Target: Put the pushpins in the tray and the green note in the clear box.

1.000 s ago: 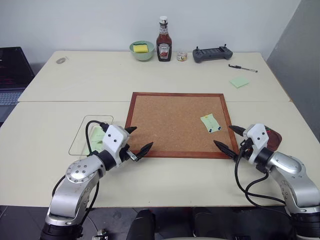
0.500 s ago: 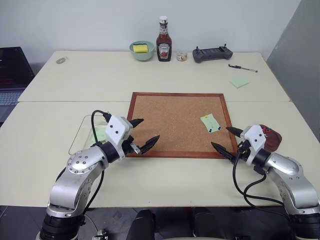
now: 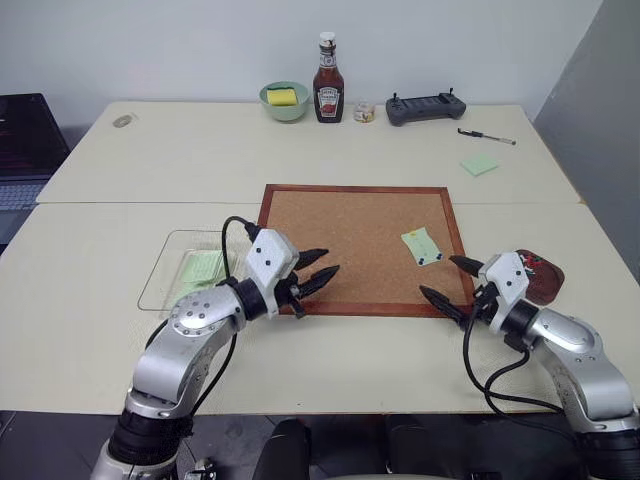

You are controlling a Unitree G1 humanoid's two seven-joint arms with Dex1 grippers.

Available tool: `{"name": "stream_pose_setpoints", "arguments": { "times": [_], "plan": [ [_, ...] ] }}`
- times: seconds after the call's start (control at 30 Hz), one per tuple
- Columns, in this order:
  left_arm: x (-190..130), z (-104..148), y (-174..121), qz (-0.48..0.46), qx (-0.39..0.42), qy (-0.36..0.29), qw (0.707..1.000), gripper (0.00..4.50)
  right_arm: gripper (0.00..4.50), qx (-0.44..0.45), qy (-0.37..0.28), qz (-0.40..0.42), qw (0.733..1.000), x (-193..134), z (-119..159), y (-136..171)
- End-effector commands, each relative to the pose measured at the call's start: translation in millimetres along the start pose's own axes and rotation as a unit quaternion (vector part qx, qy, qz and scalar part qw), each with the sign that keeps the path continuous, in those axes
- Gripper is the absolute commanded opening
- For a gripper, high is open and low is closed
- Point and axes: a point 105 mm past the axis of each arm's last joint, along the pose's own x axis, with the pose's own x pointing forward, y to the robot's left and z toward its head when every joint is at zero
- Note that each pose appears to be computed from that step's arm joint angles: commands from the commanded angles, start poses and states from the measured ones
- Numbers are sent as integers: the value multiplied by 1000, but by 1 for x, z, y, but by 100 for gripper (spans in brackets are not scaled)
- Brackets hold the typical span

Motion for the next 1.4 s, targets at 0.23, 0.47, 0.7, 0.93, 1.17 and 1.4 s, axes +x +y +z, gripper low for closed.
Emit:
{"name": "stream_pose_setpoints", "arguments": {
  "times": [0.23, 0.47, 0.7, 0.93, 1.17, 1.4],
  "plan": [
    [21, -3, 6, -13, 19, -10, 1000, 4, 450, -14, -16, 15, 1000, -9, 19, 2],
    [54, -11, -1, -48, 30, -5, 998, 4, 450, -26, -22, 17, 999, -2, 21, 4],
    [86, -29, -4, -53, 13, 7, 999, 4, 450, -11, -40, -7, 999, 20, 33, -6],
    [95, -54, -5, -55, 0, 34, 998, 4, 450, 8, -32, -17, 999, 42, 44, -22],
    [96, -60, -12, -61, -8, 36, 997, 4, 450, 29, 14, -21, 999, 64, 40, -42],
    [96, -61, -19, -65, -12, 34, 997, 0, 403, 43, 48, -10, 998, 79, 32, -50]
  ]
}}
